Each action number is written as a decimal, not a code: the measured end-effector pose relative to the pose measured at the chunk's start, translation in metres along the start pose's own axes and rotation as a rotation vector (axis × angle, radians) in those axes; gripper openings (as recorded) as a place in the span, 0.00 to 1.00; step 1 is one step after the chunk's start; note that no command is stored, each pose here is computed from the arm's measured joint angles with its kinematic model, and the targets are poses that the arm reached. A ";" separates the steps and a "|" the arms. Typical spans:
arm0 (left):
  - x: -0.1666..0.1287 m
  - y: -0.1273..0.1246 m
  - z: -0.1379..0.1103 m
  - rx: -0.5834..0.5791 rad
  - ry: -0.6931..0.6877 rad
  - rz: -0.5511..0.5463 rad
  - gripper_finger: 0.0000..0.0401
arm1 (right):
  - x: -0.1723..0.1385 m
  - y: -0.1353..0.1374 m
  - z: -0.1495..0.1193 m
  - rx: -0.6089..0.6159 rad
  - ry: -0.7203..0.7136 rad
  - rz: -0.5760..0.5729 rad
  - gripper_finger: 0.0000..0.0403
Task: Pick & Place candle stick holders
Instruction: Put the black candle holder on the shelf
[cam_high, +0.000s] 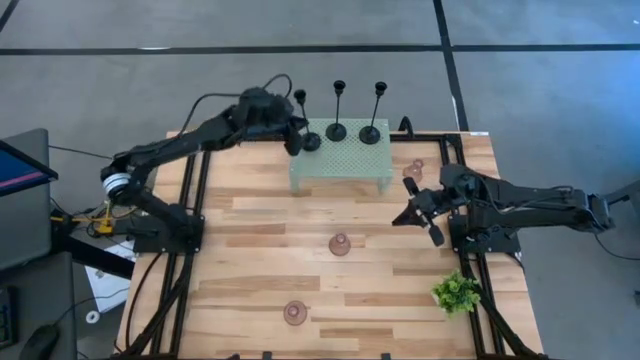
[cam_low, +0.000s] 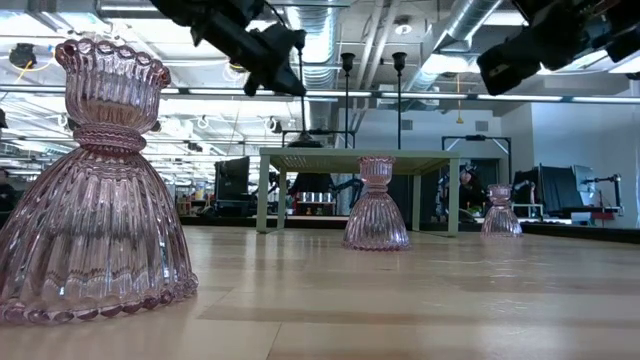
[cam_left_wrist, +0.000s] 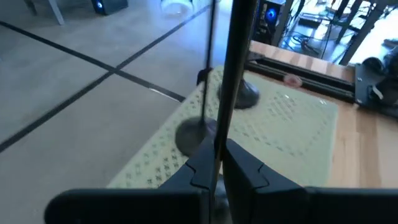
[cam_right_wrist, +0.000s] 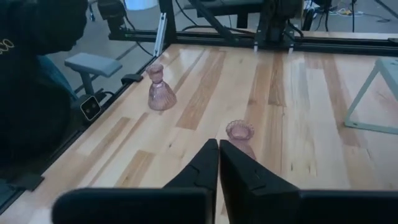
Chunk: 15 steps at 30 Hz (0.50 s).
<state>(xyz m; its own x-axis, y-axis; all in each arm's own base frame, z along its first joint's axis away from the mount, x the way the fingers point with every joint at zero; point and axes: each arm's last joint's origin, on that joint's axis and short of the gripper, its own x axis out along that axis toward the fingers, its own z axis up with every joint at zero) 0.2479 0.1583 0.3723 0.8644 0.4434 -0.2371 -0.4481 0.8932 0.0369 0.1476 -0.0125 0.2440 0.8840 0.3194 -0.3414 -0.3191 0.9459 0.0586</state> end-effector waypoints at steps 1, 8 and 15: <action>0.003 0.004 0.002 -0.004 0.006 0.001 0.04 | -0.001 0.001 -0.001 0.000 -0.002 0.000 0.01; 0.009 0.017 0.004 -0.021 0.062 0.027 0.04 | -0.005 0.003 0.000 -0.012 -0.025 -0.003 0.00; 0.007 0.023 0.005 -0.020 0.057 0.045 0.04 | -0.005 0.003 0.000 -0.012 -0.024 -0.003 0.00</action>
<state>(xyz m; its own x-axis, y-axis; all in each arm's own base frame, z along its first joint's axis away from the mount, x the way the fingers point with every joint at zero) 0.2449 0.1827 0.3760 0.8291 0.4775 -0.2909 -0.4911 0.8706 0.0294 0.1426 -0.0116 0.2458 0.8929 0.3177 -0.3190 -0.3200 0.9463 0.0466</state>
